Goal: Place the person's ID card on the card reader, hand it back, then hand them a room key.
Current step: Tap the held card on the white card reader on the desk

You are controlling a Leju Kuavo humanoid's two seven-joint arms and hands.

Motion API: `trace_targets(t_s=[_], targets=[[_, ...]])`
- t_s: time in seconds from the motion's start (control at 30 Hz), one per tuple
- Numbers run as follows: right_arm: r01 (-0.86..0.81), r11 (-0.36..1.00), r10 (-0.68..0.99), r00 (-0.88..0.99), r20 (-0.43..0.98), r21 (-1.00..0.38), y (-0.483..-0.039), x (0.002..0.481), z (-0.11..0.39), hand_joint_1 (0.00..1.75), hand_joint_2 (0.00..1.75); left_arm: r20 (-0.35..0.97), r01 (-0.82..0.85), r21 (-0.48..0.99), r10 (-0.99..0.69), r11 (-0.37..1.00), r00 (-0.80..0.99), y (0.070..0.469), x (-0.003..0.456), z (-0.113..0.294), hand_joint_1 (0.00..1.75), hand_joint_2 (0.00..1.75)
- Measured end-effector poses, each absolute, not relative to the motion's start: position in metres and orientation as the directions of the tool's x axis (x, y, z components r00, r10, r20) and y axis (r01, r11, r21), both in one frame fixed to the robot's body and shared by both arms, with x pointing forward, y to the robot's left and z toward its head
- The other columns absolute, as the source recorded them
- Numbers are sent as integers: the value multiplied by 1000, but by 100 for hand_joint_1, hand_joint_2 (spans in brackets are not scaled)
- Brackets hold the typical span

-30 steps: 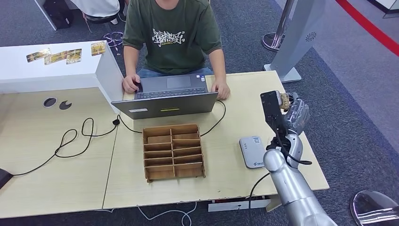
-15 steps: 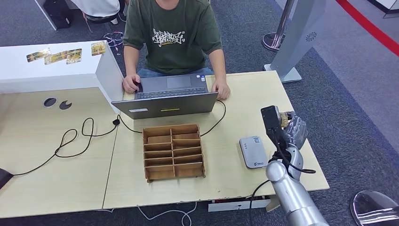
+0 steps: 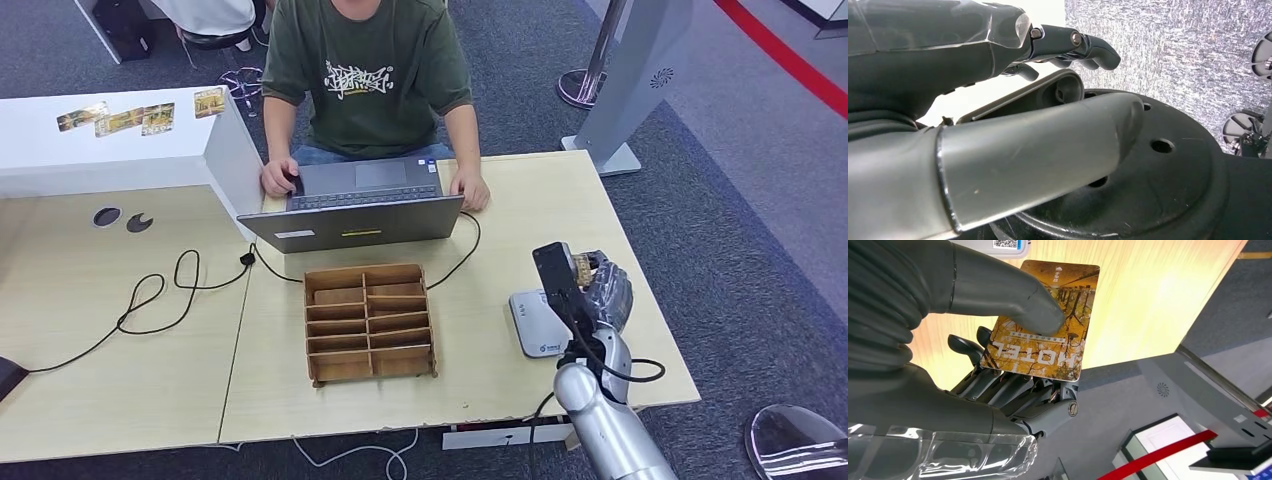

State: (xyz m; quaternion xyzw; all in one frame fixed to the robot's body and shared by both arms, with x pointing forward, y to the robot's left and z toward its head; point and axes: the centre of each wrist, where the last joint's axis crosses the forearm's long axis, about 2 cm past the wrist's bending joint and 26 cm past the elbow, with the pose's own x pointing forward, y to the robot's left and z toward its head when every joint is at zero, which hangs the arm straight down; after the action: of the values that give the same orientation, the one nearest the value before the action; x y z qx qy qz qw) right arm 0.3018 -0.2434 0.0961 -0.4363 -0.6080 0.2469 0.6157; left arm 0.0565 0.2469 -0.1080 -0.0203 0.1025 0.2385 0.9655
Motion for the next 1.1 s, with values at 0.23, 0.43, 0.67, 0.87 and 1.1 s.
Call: trace_targets(t_s=[0.23,0.43,0.67,0.87,1.1], targets=[[243,494,842,106,529,-835,-247,287,104,175,175,-209,-481,10,472,877,856,247,56,-108,0,0],[196,513,832,123,540,-836,-253,270,100,175,175,-209,-500,16,492,866,845,248,56,-108,0,0],[136,548,810,160,564,-825,-259,252,92,175,175,-211,-512,17,503,859,838,248,56,-108,0,0],[96,572,794,182,580,-814,-259,248,87,175,175,-211,-511,17,503,859,838,248,56,-108,0,0],[50,590,784,203,587,-806,-259,253,79,175,175,-209,-506,17,498,862,841,248,56,-108,0,0]])
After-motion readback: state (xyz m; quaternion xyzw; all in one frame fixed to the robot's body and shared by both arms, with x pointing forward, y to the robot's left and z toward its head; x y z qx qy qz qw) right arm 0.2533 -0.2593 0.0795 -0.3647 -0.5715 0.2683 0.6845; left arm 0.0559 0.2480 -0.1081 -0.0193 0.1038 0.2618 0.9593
